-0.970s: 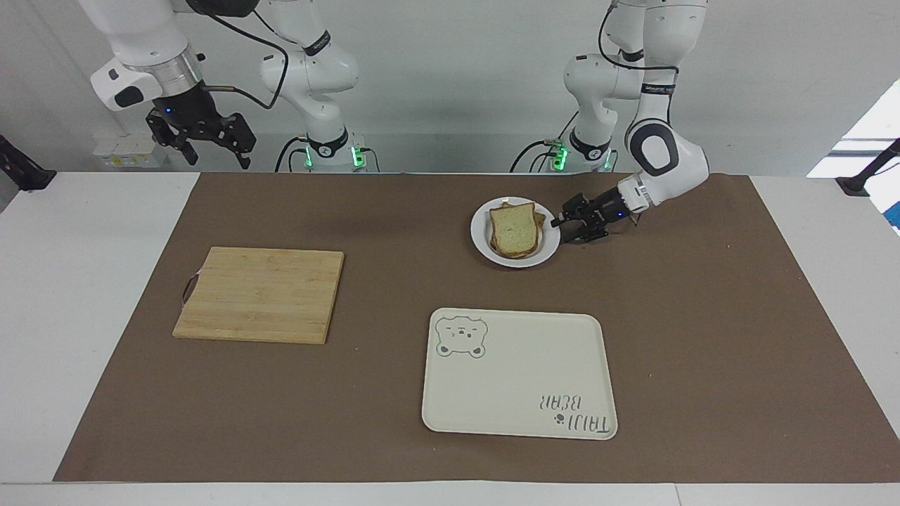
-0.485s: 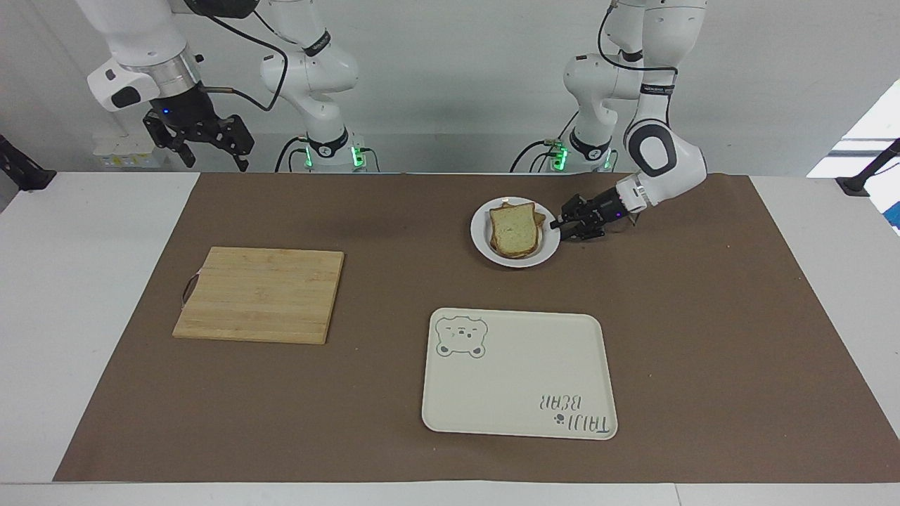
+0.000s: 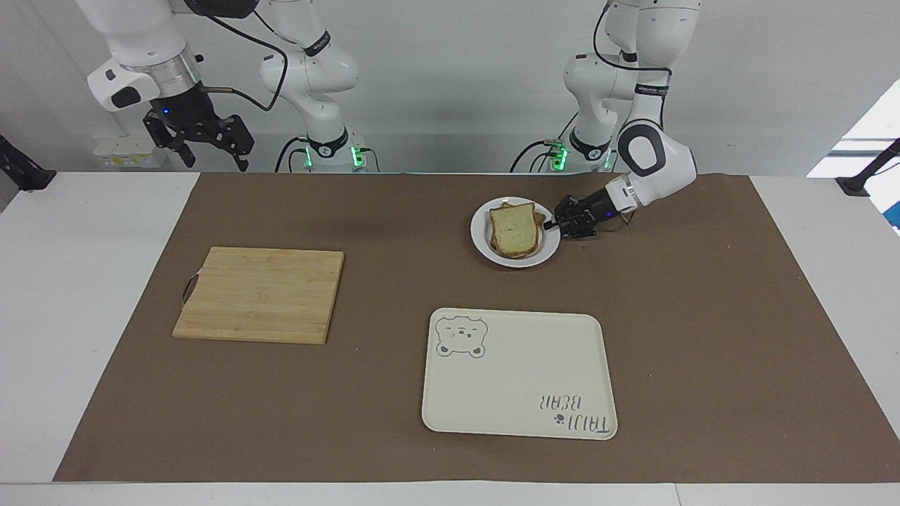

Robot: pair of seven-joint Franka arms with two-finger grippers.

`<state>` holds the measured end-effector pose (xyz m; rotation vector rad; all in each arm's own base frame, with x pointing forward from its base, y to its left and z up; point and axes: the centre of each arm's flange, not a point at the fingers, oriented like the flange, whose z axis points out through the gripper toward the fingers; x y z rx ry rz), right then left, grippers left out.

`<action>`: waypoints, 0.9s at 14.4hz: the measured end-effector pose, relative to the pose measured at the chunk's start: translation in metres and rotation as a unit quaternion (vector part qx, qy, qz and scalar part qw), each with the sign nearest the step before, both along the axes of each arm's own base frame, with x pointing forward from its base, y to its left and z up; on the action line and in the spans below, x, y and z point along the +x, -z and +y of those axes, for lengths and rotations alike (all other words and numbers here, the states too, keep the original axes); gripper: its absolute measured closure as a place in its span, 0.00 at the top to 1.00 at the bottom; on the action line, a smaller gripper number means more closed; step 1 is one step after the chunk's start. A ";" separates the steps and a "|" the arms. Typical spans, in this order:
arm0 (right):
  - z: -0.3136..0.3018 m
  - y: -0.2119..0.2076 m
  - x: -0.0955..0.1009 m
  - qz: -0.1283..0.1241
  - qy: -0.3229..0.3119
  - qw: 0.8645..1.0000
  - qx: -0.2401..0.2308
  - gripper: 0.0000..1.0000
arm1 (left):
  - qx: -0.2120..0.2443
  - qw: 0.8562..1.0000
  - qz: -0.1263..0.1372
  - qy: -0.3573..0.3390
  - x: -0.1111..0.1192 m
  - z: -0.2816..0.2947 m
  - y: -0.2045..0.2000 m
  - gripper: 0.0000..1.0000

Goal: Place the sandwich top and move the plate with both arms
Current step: 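Push the plate with the left gripper onto the bear tray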

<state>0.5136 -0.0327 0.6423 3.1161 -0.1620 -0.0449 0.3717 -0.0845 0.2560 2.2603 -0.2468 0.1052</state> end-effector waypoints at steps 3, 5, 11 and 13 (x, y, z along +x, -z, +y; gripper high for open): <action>0.000 0.000 0.000 0.000 0.000 1.000 0.000 1.00 | -0.005 1.000 0.003 -0.005 0.000 -0.001 -0.001 0.06; 0.000 0.000 0.000 0.000 0.000 1.000 0.000 1.00 | -0.010 1.000 0.003 -0.005 0.001 -0.002 -0.005 0.05; 0.000 -0.001 0.000 -0.001 0.000 1.000 0.000 1.00 | -0.017 1.000 0.010 -0.015 0.007 -0.002 -0.011 0.05; 0.000 -0.001 0.000 -0.001 0.000 1.000 0.000 1.00 | -0.020 0.999 0.009 -0.034 0.024 0.004 -0.020 0.05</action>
